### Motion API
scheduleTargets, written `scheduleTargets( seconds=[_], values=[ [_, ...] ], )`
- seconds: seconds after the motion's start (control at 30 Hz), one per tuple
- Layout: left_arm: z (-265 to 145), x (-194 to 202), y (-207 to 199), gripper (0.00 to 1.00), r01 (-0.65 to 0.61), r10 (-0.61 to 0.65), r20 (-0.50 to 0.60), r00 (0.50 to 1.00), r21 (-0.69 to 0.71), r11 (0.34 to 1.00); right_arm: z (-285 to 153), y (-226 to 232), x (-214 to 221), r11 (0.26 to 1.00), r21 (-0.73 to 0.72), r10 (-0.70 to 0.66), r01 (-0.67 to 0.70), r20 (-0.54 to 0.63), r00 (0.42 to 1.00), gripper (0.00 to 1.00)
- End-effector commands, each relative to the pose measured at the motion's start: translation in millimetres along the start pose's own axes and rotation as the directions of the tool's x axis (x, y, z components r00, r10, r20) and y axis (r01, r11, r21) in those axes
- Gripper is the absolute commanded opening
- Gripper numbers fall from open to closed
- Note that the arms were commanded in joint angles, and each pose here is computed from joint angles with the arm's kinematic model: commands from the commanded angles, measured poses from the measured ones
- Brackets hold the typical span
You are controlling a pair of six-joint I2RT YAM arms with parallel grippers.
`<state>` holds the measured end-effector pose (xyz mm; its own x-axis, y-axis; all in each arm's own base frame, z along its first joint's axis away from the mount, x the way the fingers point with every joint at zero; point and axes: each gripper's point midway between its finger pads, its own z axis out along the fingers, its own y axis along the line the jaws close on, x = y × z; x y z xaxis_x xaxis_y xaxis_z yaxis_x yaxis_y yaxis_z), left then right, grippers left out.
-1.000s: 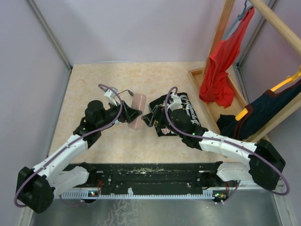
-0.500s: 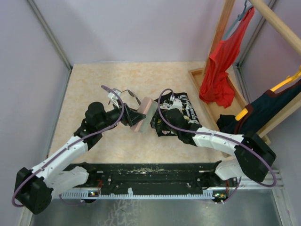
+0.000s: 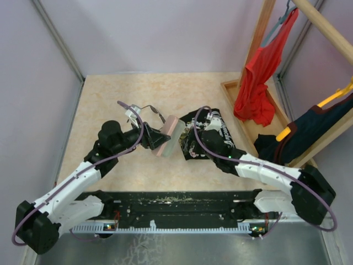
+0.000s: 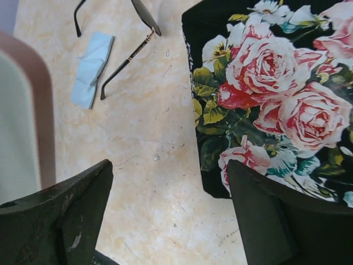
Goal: Organize the sunglasses
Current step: Open the sunglasses case at the center of the board.
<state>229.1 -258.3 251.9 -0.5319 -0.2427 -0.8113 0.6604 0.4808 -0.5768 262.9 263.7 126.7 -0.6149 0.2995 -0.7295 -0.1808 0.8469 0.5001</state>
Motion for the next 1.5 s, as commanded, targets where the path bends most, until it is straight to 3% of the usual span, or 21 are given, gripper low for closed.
scheduleTargets(
  seconds=[0.0,0.23,0.47,1.07,1.47],
  values=[
    [-4,-29,-6,0.0,-0.053,0.056,0.083,0.995,-0.035,0.998,-27,-9,-26,1.0,0.011,-0.009,0.008,0.102,0.995,0.84],
    [-4,-26,1,0.0,-0.022,0.028,0.093,0.995,-0.061,0.998,-56,26,-46,0.978,-0.202,0.081,-0.046,0.167,0.983,0.82],
    [-2,-23,-3,0.0,0.034,-0.031,0.112,0.993,-0.02,0.999,-44,75,-50,0.919,-0.379,0.157,-0.106,0.108,0.982,0.7],
    [-2,-19,1,0.0,0.036,-0.033,0.097,0.995,-0.037,0.999,-24,89,-44,0.894,-0.416,0.211,-0.167,0.06,0.976,0.54],
    [0,-18,0,0.0,0.033,-0.031,0.087,0.996,-0.029,0.999,-45,85,-60,0.892,-0.417,0.237,-0.173,0.107,0.966,0.56]
  ],
)
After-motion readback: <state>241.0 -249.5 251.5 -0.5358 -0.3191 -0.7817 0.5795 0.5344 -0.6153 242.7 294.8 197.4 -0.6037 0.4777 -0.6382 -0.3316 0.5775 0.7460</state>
